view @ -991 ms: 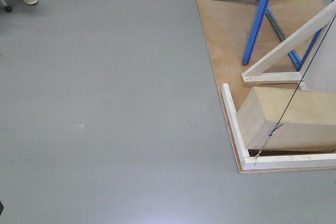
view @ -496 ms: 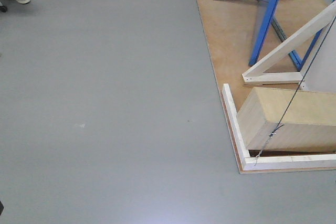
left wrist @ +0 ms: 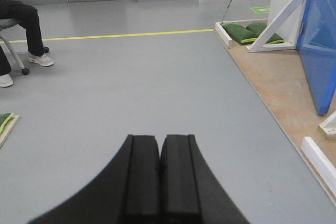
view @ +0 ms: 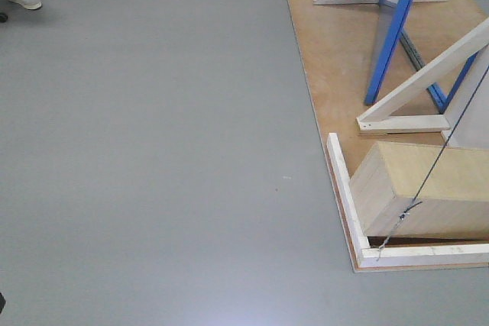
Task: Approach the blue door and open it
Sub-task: 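Drive the base forward alongside the wooden platform toward the blue door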
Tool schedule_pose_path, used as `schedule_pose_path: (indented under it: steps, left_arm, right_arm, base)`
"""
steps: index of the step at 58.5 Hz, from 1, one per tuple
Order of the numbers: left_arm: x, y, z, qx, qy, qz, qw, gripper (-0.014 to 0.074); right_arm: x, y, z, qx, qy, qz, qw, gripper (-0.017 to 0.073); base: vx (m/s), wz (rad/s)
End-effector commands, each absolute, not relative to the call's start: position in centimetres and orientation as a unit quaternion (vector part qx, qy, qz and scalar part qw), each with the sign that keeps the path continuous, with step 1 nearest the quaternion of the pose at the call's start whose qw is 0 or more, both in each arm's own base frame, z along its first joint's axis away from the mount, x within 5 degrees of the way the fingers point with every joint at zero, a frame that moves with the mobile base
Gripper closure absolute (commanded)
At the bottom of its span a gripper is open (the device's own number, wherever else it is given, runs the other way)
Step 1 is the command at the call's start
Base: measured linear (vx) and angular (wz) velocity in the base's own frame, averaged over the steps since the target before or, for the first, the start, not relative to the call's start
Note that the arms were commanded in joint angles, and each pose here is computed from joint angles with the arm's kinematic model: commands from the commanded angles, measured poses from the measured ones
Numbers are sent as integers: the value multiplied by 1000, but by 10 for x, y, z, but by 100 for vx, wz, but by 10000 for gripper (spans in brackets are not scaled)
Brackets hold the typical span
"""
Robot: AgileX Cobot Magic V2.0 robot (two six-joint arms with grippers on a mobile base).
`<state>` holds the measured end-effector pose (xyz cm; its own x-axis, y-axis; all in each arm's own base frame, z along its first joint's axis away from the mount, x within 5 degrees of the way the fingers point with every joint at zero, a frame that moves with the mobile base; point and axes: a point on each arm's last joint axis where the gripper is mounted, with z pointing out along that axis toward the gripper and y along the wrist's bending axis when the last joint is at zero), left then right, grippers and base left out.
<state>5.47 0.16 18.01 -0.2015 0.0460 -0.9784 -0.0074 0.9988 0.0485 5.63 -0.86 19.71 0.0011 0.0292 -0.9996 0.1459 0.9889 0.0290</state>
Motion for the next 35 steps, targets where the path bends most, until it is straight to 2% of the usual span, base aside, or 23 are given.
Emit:
schedule_pose_path:
  steps: [1,35]
  left_arm:
    - [54,1,197,12,735,15,678,521]
    - [54,1,197,12,735,15,678,521]
  right_arm:
    - [55,-8,205,51,671,-48,738,547]
    - [55,-8,205,51,671,-48,738,547]
  base:
    - [26,1]
    - [33,1]
